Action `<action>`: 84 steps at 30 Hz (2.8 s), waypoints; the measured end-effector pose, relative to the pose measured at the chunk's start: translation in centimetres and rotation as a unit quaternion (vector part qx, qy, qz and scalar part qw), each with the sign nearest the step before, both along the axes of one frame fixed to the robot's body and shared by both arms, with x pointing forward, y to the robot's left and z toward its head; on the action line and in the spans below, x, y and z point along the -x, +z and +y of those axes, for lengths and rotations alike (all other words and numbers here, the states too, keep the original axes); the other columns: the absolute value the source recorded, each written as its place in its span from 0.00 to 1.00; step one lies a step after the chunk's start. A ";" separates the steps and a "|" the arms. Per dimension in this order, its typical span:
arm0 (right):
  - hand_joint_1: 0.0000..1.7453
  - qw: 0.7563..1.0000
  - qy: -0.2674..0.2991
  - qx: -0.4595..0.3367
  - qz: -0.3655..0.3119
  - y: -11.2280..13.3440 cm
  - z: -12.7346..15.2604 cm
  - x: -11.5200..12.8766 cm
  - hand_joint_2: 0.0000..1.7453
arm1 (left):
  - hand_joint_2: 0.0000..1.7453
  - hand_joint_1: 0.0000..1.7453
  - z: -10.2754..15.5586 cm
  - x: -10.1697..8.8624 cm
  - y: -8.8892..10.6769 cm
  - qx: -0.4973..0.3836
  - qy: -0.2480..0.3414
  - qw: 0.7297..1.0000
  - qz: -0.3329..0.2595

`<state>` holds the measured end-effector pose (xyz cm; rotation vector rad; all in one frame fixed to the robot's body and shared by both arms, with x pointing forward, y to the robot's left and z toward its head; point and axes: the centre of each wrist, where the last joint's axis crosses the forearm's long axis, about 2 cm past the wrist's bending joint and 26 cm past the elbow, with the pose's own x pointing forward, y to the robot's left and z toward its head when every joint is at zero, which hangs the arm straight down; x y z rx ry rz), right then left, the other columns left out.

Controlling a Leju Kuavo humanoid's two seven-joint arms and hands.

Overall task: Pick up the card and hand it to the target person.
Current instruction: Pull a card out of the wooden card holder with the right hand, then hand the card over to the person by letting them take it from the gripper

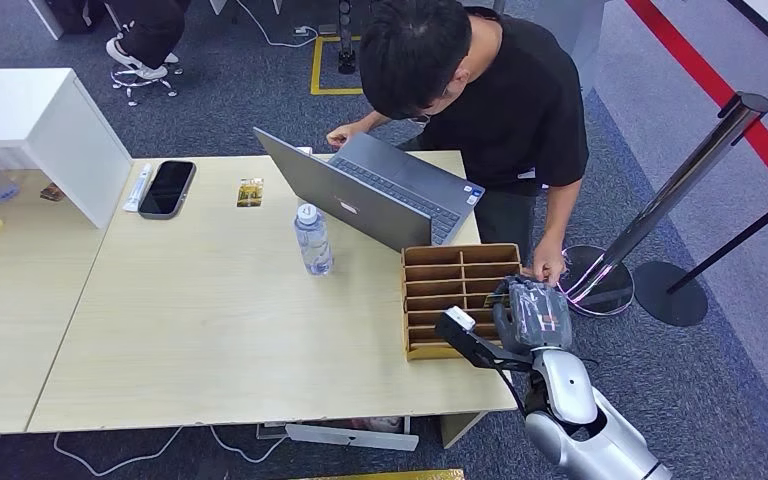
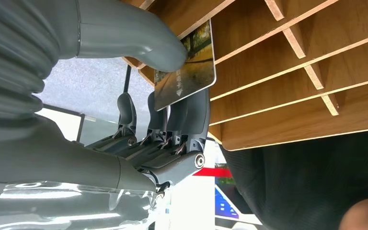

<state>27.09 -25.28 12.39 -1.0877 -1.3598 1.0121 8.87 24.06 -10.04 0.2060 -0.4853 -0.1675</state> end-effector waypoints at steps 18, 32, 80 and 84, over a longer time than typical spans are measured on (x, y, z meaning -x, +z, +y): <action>0.82 1.000 -0.003 0.003 0.004 -0.2 0.0 -0.2 1.00 | 0.00 0.00 0.0 -0.1 0.0 -0.001 0.000 1.000 0.001; 0.92 1.000 0.002 0.003 -0.004 0.0 0.2 -0.3 1.00 | 0.00 0.00 0.0 -0.1 0.0 -0.001 -0.001 1.000 0.000; 0.86 0.975 -0.017 -0.043 -0.215 11.0 -2.7 0.1 1.00 | 0.00 0.00 0.1 -0.1 0.0 -0.004 -0.003 1.000 -0.007; 0.86 0.972 -0.029 -0.023 -0.233 11.1 -3.4 -0.6 1.00 | 0.00 0.00 0.1 -0.6 0.1 -0.006 -0.009 1.000 -0.007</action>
